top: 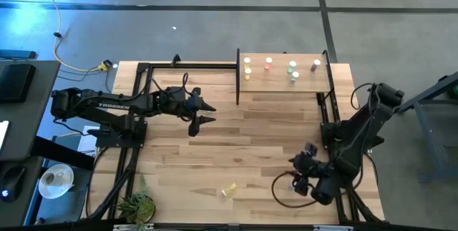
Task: Pick and place medicine bottles onto shelf by color
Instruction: Put the right blue pill bottle on the shelf aligned with the other blue pill bottle
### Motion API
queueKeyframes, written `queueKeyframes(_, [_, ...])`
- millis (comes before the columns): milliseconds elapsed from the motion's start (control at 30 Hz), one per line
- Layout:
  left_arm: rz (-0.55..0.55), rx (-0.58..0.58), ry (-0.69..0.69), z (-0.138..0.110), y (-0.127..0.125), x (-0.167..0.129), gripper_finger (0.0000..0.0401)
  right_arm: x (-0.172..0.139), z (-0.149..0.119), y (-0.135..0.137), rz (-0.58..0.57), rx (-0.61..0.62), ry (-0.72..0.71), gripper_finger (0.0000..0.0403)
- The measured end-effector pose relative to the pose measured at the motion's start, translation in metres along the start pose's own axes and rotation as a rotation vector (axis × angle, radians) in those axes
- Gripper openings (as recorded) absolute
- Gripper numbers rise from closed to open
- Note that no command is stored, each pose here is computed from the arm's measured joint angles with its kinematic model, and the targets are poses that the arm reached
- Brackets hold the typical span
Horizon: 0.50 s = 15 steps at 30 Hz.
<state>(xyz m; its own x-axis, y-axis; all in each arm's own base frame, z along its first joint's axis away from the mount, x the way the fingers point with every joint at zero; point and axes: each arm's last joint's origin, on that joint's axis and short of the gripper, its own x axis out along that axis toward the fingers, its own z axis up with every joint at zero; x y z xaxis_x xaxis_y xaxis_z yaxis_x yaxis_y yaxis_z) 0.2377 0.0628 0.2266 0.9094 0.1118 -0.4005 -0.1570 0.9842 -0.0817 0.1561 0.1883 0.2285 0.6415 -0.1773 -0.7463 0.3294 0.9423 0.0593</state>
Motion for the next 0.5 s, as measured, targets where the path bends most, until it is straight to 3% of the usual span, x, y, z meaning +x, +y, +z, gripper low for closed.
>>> queueKeyframes(267, [0.0, -0.022, 0.0, 0.0, 0.0, 0.0, 0.0184, -0.002, -0.014, 0.013, 0.038, -0.036, -0.03, 0.0195])
queueKeyframes(500, [0.0, -0.022, 0.0, 0.0, 0.0, 0.0, 0.0184, -0.01, -0.024, 0.017, 0.072, 0.003, -0.031, 0.0195])
